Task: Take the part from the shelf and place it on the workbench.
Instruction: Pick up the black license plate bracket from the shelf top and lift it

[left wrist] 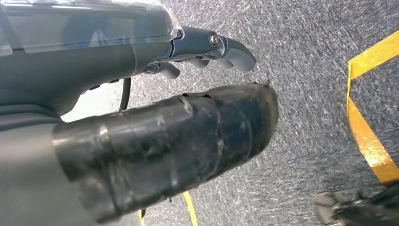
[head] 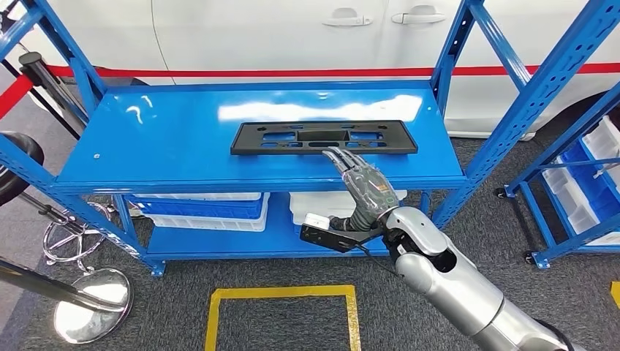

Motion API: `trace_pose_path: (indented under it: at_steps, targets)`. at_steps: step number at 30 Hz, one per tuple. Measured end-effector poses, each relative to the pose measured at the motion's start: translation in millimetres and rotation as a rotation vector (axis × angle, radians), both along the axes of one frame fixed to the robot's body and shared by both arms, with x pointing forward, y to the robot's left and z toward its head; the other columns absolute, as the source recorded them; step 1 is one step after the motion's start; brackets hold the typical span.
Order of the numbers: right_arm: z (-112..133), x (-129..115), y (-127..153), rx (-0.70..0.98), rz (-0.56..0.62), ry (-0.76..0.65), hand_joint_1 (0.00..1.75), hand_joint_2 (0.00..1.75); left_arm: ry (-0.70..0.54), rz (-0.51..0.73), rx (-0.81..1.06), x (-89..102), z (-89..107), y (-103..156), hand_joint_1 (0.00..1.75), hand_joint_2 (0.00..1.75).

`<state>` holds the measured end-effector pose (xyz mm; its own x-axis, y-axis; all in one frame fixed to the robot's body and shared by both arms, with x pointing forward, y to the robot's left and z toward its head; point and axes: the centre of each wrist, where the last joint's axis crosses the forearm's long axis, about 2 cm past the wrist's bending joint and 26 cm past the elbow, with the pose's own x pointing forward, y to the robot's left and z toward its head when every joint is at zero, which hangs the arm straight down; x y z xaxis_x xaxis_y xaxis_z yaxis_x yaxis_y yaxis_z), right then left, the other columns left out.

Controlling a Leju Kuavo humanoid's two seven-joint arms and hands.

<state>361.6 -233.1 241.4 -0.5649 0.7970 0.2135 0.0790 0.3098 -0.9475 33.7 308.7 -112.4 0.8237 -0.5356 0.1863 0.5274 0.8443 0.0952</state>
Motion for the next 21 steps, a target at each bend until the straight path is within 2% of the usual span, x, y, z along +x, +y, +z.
trace_pose_path:
  at_steps: [11, 16, 21]
  targets:
    - [-4.4, 4.2, -6.8, 0.015, -0.039, 0.001, 0.00, 1.75, -0.004, -0.008, -0.002, 0.8, 0.1, -0.3, 0.00, 0.00]
    - [-17.8, 2.5, -12.4, 0.018, -0.067, 0.028, 0.00, 1.75, -0.003, -0.009, -0.003, -0.4, 0.0, -0.1, 0.00, 0.00]
    - [-21.2, 3.8, -15.9, 0.015, -0.091, 0.017, 0.00, 1.75, -0.005, -0.005, -0.006, 0.9, 0.0, -1.5, 0.00, 0.00]
